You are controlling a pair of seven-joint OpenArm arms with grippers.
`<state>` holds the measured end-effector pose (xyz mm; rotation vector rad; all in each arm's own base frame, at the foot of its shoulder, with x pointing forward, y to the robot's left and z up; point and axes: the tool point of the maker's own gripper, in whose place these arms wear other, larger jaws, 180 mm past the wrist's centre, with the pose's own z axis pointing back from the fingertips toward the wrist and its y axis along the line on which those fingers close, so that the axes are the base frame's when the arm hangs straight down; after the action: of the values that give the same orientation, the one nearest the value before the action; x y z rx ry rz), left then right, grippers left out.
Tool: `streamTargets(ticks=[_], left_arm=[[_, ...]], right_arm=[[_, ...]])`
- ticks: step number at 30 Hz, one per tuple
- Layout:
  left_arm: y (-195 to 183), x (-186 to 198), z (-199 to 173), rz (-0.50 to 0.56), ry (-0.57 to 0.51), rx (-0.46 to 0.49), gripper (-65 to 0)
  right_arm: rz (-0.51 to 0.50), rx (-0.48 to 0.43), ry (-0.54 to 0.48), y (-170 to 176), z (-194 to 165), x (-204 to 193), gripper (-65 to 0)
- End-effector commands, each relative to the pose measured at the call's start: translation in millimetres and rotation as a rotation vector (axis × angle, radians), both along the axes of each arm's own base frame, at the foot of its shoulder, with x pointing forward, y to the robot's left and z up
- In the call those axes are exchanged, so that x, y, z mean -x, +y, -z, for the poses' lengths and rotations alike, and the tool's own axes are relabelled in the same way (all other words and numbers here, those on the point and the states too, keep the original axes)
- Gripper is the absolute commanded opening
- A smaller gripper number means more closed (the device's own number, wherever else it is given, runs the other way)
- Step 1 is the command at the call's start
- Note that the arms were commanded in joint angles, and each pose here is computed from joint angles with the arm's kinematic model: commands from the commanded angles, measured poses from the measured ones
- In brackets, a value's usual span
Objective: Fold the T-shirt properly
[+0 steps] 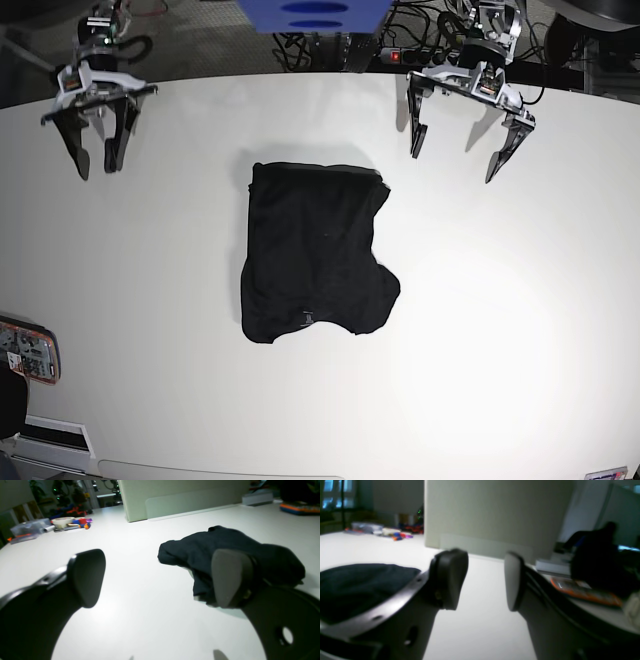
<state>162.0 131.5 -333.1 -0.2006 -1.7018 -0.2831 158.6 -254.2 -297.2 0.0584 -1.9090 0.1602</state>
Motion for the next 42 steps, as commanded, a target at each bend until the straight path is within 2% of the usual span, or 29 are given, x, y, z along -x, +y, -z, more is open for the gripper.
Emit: streamTargets(ticks=[1,6,14,21,27,32,38,42], left_arm=[[1,7,-8,0.000,-0.024,0.010,0.0],[3,29,-3,0.025,0.030,-0.010,0.0],[-20,82,-1,0.163,0.154,0.005,0.0],[-24,110,9,0.193,0.245,0.017,0.0],[-20,142,44,0.211,0.389,0.023,0.0],[-22,168,73,0.214,0.503,0.045,0.0],[-27,181,119,0.211,0.617,0.074,0.0],[-33,197,157,0.202,0.731,0.097,0.0]], right_arm=[[0.004,0.005,-0.026,-6,-8,5,-37.9],[0.013,-0.001,0.055,-9,7,27,-37.9],[0.007,0.008,0.206,-10,22,74,-37.9],[0.006,0.003,0.340,-9,33,116,-37.7],[0.015,0.000,0.416,-11,39,140,-37.7],[0.073,-0.023,0.526,-22,65,167,-37.7],[0.107,-0.105,0.725,-14,110,219,-37.7],[0.139,-0.153,0.863,-8,137,256,-37.8]])
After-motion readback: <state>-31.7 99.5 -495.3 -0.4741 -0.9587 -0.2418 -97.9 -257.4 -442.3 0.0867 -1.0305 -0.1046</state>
